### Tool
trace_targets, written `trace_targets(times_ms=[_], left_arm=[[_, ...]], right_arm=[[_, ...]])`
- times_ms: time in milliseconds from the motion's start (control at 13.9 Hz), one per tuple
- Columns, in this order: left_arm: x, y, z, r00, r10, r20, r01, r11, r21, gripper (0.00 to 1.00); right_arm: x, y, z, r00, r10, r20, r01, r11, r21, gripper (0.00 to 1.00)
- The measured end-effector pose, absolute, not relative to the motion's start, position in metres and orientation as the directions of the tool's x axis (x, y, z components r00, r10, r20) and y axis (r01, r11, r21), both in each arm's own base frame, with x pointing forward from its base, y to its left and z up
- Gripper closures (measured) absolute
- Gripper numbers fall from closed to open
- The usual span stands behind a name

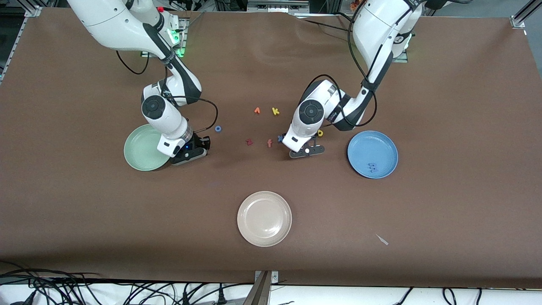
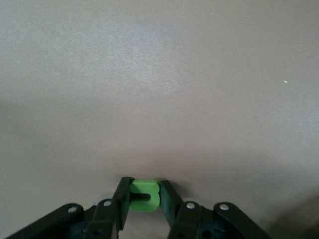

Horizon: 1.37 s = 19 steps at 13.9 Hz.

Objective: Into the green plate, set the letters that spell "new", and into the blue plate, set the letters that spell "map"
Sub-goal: 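Drop the teal and green letters onto the blue and green plates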

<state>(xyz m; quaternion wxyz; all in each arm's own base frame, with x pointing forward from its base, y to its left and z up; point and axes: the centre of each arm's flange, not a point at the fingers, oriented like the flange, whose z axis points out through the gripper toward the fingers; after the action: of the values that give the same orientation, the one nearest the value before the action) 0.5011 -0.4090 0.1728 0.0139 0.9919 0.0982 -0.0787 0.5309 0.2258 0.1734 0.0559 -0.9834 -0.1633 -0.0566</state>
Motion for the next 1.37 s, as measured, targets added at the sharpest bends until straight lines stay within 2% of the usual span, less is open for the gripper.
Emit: trace_targets(times_ms=[216,505,794,1082,1155,1299,1371], left_arm=[[0.507,-0.405,0.178,0.968,0.201,-0.152,0.205,-0.979,0.014,0.70],[0.537,-0.369,0.213,0.973,0.137,-0.187,0.137,-0.991,-0.015,0.70],[0.570,-0.299,0.245,0.969,-0.003,-0.247,-0.005,-1.000,-0.009,0.70],[0.594,-0.213,0.237,0.952,-0.103,-0.287,-0.115,-0.993,-0.025,0.70],[0.594,-0.199,0.230,0.946,-0.122,-0.300,-0.138,-0.990,-0.036,0.70],[0.589,-0.182,0.218,0.932,-0.152,-0.330,-0.173,-0.984,-0.034,0.70],[0.585,-0.176,0.213,0.924,-0.167,-0.344,-0.188,-0.982,-0.028,0.70]], right_arm=[[0.531,0.226,0.174,0.940,0.315,0.130,0.328,-0.940,-0.091,0.69],[0.538,0.218,0.194,0.934,0.341,0.107,0.349,-0.935,-0.068,0.72],[0.561,0.161,0.257,0.913,0.395,0.106,0.397,-0.918,-0.002,0.72],[0.567,0.084,0.270,0.912,0.409,0.041,0.409,-0.913,0.016,0.72],[0.564,0.069,0.265,0.918,0.396,0.028,0.396,-0.918,0.013,0.67],[0.557,0.057,0.256,0.924,0.382,0.007,0.381,-0.924,0.007,0.63],[0.555,0.057,0.254,0.925,0.381,0.001,0.381,-0.925,0.005,0.53]])
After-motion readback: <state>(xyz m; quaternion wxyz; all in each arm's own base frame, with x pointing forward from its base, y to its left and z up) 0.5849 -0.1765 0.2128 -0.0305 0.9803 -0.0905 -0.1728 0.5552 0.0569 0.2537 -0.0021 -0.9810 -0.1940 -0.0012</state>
